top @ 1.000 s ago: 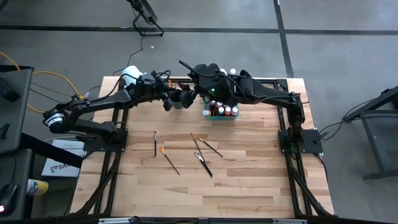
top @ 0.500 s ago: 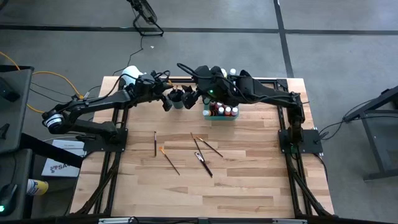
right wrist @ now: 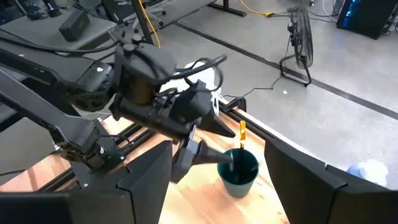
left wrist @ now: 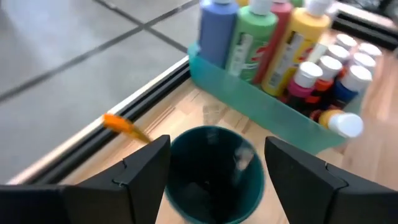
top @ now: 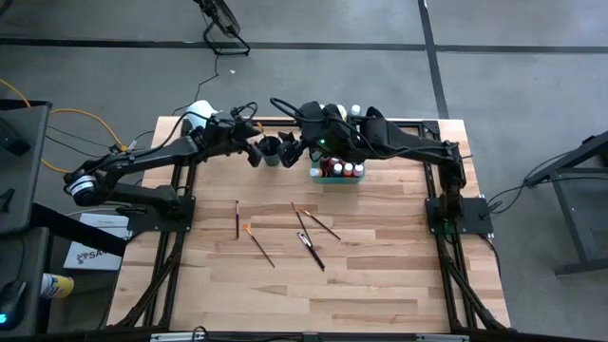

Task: Pick & Place Paint Supplies
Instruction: Put the black silver paint brush into the black cup, then put the black gold paint brush into the black cup

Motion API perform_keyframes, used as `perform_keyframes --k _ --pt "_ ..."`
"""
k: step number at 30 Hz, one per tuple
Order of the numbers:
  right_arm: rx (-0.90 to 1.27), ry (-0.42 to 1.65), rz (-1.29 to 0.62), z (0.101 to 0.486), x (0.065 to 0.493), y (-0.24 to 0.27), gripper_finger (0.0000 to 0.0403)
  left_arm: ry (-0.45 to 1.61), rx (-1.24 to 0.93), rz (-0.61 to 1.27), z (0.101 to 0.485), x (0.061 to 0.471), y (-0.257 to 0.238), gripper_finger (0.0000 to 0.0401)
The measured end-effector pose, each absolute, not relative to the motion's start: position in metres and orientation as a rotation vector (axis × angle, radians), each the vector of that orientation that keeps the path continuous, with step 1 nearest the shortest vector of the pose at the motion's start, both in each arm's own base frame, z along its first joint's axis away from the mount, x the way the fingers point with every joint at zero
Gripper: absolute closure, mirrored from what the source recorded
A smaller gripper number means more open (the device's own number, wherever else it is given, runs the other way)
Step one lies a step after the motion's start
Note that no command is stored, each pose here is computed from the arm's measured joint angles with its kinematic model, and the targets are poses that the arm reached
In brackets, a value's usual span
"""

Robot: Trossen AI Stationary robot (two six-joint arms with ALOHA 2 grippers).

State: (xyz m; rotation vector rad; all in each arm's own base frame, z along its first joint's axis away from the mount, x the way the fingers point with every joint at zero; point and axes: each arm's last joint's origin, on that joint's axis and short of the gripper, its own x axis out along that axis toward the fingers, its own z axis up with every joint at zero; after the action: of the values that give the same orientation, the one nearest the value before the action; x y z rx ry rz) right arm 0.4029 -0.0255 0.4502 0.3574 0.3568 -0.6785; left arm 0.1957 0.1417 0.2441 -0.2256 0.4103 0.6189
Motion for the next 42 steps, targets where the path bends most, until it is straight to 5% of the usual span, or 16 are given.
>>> perform_keyframes --k 7,14,21,42 --pt "0.358 0.357 -0.677 0.45 0.403 -0.025 0.0153 0.403 -0.302 0.663 0.242 0.184 0.155 0.0146" --pt "0.396 0.47 -0.726 0.439 0.395 -0.024 0.0153 0.31 -0.196 0.412 0.254 0.182 0.159 0.0146" --pt "0.495 0.674 -0.658 0.418 0.391 -0.02 0.0153 0.21 -0.051 0.353 0.281 0.167 0.145 0.0146" --pt "0.36 0.965 -0.576 0.248 0.424 0.019 0.0155 0.189 0.057 0.339 0.304 0.133 0.112 0.0146"
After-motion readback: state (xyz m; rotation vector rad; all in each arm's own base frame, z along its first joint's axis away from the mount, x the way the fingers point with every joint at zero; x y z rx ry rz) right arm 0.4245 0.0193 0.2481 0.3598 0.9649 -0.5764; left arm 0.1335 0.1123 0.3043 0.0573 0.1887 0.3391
